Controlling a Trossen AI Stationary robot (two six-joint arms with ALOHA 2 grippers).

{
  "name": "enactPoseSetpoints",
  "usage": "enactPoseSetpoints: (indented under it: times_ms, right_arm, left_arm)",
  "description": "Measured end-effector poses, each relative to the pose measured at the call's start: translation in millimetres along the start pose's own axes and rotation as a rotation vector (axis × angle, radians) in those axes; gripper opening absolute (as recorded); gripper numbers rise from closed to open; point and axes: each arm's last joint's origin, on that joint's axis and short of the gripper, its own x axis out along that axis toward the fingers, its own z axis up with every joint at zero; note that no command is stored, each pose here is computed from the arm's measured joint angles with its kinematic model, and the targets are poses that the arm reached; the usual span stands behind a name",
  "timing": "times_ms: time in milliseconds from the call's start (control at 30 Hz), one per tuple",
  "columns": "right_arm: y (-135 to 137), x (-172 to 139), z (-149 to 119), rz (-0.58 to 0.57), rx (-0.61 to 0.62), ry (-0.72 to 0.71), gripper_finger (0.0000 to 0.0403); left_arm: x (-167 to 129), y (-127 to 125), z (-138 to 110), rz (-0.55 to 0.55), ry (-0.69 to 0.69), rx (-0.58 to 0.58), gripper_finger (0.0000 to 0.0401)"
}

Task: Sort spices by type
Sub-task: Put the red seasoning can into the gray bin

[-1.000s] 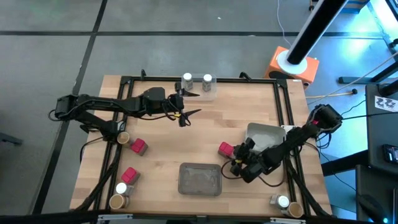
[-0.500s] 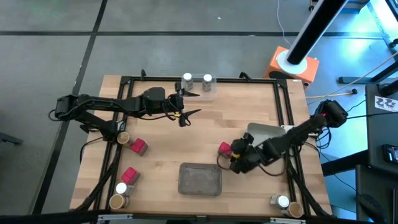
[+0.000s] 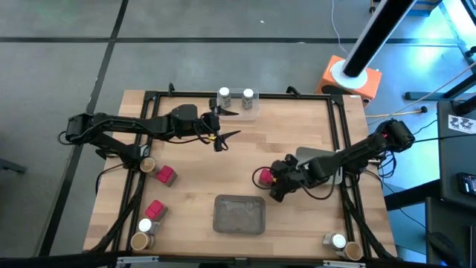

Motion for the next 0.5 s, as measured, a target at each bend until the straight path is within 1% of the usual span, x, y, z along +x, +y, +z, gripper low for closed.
enactPoseSetpoints:
  times_ms: [167, 267, 500]
  right_arm:
    - [-3.3, 2.9, 6.6, 0.02, -0.005, -0.01, 0.0313]
    - [-5.0, 3.5, 7.1, 0.01, -0.004, -0.008, 0.0333]
    - [-5.8, 3.8, 7.5, 0.005, -0.009, -0.007, 0.0341]
  left_arm:
    - [0.0, 0.1, 0.3, 0.001, -0.003, -0.004, 0.0276]
    - [0.0, 0.1, 0.3, 0.001, -0.004, -0.011, 0.0276]
    - [0.0, 0.2, 0.4, 0.002, -0.004, -0.01, 0.0276]
